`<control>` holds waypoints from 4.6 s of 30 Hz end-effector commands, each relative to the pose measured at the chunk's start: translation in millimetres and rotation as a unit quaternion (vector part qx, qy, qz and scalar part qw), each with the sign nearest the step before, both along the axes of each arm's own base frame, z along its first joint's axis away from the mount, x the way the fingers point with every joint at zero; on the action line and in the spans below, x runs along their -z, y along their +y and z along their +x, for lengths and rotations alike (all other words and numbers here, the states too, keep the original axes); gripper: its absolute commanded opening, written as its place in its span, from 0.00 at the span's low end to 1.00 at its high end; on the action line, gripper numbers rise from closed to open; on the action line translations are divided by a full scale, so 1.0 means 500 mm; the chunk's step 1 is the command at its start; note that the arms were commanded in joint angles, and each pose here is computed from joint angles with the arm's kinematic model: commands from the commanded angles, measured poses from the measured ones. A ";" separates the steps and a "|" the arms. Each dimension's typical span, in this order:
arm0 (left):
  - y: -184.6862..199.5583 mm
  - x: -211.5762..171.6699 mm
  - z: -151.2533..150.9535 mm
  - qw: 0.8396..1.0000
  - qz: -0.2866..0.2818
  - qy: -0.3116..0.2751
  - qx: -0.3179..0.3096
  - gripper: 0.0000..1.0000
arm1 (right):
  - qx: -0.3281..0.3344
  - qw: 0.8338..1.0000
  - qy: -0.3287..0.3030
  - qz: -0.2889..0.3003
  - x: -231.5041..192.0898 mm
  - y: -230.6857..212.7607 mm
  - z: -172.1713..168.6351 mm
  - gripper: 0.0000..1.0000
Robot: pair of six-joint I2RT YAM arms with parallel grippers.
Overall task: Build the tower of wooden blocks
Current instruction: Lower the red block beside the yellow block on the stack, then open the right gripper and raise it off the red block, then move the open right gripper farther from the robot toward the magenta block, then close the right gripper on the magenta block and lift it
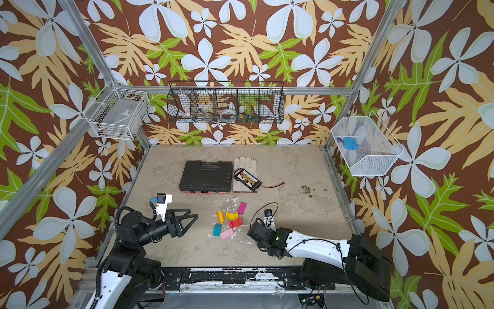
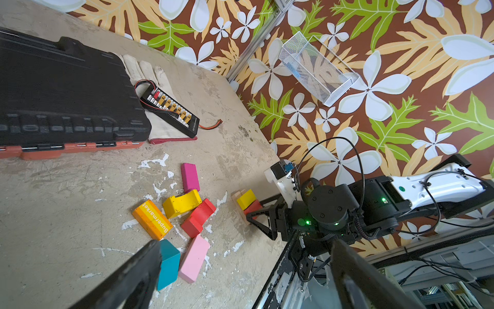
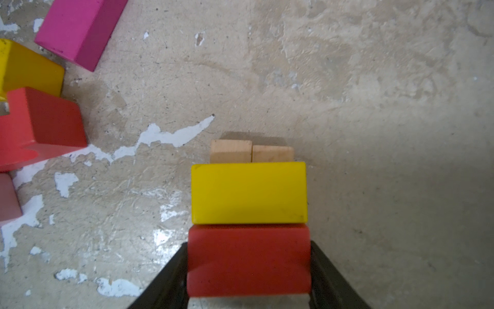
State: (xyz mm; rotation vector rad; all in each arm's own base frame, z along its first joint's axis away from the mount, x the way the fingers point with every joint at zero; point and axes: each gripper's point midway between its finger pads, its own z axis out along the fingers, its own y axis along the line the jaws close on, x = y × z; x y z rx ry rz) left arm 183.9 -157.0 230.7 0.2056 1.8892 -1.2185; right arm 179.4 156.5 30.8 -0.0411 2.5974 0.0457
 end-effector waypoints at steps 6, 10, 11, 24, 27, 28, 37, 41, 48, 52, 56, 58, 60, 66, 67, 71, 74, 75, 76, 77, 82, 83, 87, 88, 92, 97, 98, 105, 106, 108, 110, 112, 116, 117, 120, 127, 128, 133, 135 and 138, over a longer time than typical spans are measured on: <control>-0.004 -0.015 -0.003 1.000 -0.008 -0.014 0.008 1.00 | 0.005 1.000 0.001 0.000 0.001 -0.004 -0.001 0.63; -0.004 -0.014 -0.003 1.000 -0.008 -0.014 0.008 1.00 | 0.007 1.000 0.001 0.000 0.002 -0.005 0.001 0.63; -0.004 -0.015 -0.003 1.000 -0.008 -0.014 0.008 1.00 | 0.007 1.000 0.001 0.000 0.002 -0.005 0.001 0.63; -0.004 -0.014 -0.003 1.000 -0.008 -0.014 0.008 1.00 | 0.006 1.000 -0.009 0.004 -0.020 -0.003 0.006 0.78; -0.004 -0.014 -0.002 1.000 -0.009 -0.013 0.008 1.00 | 0.008 1.000 -0.020 -0.004 -0.044 -0.006 0.015 0.84; -0.004 -0.014 -0.002 1.000 -0.009 -0.014 0.008 1.00 | 0.006 1.000 -0.026 -0.005 -0.057 -0.003 0.019 0.85; -0.004 -0.009 0.002 1.000 -0.007 -0.009 0.006 1.00 | -0.009 0.994 -0.104 0.018 -0.210 0.050 0.082 0.95; -0.003 -0.009 0.002 1.000 -0.007 -0.009 0.005 1.00 | -0.041 0.990 -0.122 0.063 -0.245 0.112 0.103 0.95; -0.004 -0.002 0.007 1.000 -0.005 0.000 0.004 1.00 | -0.094 0.988 -0.088 0.084 -0.207 0.196 0.110 0.87; -0.002 -0.003 0.009 1.000 -0.005 -0.001 0.000 1.00 | -0.113 0.988 -0.058 0.090 -0.164 0.227 0.104 0.86; -0.004 0.001 0.011 1.000 -0.004 0.003 0.002 1.00 | -0.132 0.987 -0.033 0.090 -0.126 0.256 0.101 0.84; -0.003 0.001 0.011 1.000 -0.004 0.002 0.001 1.00 | -0.140 0.986 -0.021 0.088 -0.107 0.269 0.101 0.82; -0.002 0.000 0.011 1.000 -0.004 0.001 -0.002 1.00 | -0.143 0.986 -0.010 0.085 -0.093 0.278 0.101 0.79; -0.003 0.003 0.012 1.000 -0.004 0.004 0.001 1.00 | -0.122 0.991 -0.017 0.048 -0.071 0.269 0.122 0.78; -0.003 0.001 0.011 1.000 -0.004 0.002 0.001 1.00 | -0.120 0.991 -0.019 0.047 -0.070 0.270 0.126 0.76; -0.002 -0.001 0.010 1.000 -0.005 0.000 -0.002 1.00 | -0.102 0.994 -0.021 0.034 -0.061 0.258 0.149 0.65; -0.004 0.001 0.010 1.000 -0.004 0.002 0.002 1.00 | -0.087 0.995 -0.026 0.040 -0.064 0.243 0.172 0.64; -0.004 0.001 0.009 1.000 -0.004 0.001 0.002 1.00 | -0.081 0.995 -0.028 0.044 -0.065 0.238 0.180 0.64; -0.003 -0.001 0.009 1.000 -0.005 0.000 0.002 1.00 | -0.076 0.995 -0.030 0.049 -0.069 0.234 0.187 0.64; -0.003 -0.003 0.008 1.000 -0.006 -0.003 0.001 1.00 | -0.071 0.996 -0.032 0.053 -0.072 0.232 0.195 0.65; -0.004 0.003 0.011 1.000 -0.005 0.005 0.003 1.00 | -0.057 0.997 -0.019 0.042 -0.055 0.224 0.231 0.67; -0.005 0.003 0.011 1.000 -0.005 0.005 0.003 1.00 | -0.055 0.998 -0.016 0.037 -0.048 0.224 0.238 0.68; -0.003 -0.001 0.010 1.000 -0.006 -0.001 0.001 1.00 | -0.051 0.998 -0.001 0.026 -0.019 0.229 0.258 0.74; -0.003 -0.002 0.010 1.000 -0.006 -0.002 0.000 1.00 | -0.050 0.999 0.003 0.022 -0.012 0.229 0.262 0.75; -0.005 0.003 0.010 1.000 -0.005 0.005 0.004 1.00 | -0.048 0.999 0.014 0.012 0.014 0.230 0.271 0.75; -0.004 -0.002 0.009 1.000 -0.006 -0.001 0.002 1.00 | -0.045 0.999 0.021 0.006 0.029 0.227 0.270 0.70; -0.003 -0.001 0.010 1.000 -0.006 -0.001 0.002 1.00 | -0.045 0.999 0.021 0.003 0.029 0.224 0.269 0.69; -0.003 -0.002 0.009 1.000 -0.006 -0.004 0.001 1.00 | -0.041 0.999 0.023 0.003 0.035 0.220 0.265 0.62; -0.003 -0.004 0.009 1.000 -0.007 -0.005 0.001 1.00 | -0.042 0.999 0.024 0.004 0.036 0.220 0.263 0.62; -0.003 -0.002 0.010 1.000 -0.006 -0.002 0.001 1.00 | -0.042 0.999 0.026 0.002 0.038 0.219 0.263 0.59; -0.005 0.001 0.010 1.000 -0.005 0.001 0.004 1.00 | -0.042 0.999 0.022 -0.003 0.038 0.217 0.265 0.57; -0.004 0.000 0.010 1.000 -0.006 0.000 0.003 1.00 | -0.040 0.999 0.017 -0.006 0.036 0.217 0.270 0.56; -0.003 -0.004 0.008 1.000 -0.007 -0.006 0.001 1.00 | -0.037 0.999 0.018 -0.013 0.039 0.219 0.280 0.54; -0.003 -0.003 0.008 1.000 -0.007 -0.004 0.002 1.00 | -0.038 0.999 0.020 -0.015 0.040 0.222 0.282 0.53; -0.005 0.000 0.009 1.000 -0.006 0.000 0.004 1.00 | -0.040 0.999 0.025 -0.022 0.053 0.226 0.288 0.50; -0.004 -0.001 0.008 1.000 -0.007 -0.002 0.003 1.00 | -0.036 0.999 0.031 -0.025 0.059 0.218 0.279 0.38; -0.005 -0.001 0.009 1.000 -0.007 -0.001 0.005 1.00 | -0.036 0.999 0.029 -0.025 0.056 0.215 0.280 0.36; -0.004 -0.004 0.007 1.000 -0.008 -0.006 0.003 1.00 | -0.036 0.999 0.014 -0.021 0.028 0.217 0.286 0.30; -0.003 -0.004 0.007 1.000 -0.008 -0.006 0.002 1.00 | -0.038 0.999 0.011 -0.022 0.014 0.218 0.291 0.28; -0.005 0.000 0.008 1.000 -0.007 -0.001 0.006 1.00 | -0.038 0.999 0.001 -0.022 -0.012 0.214 0.296 0.27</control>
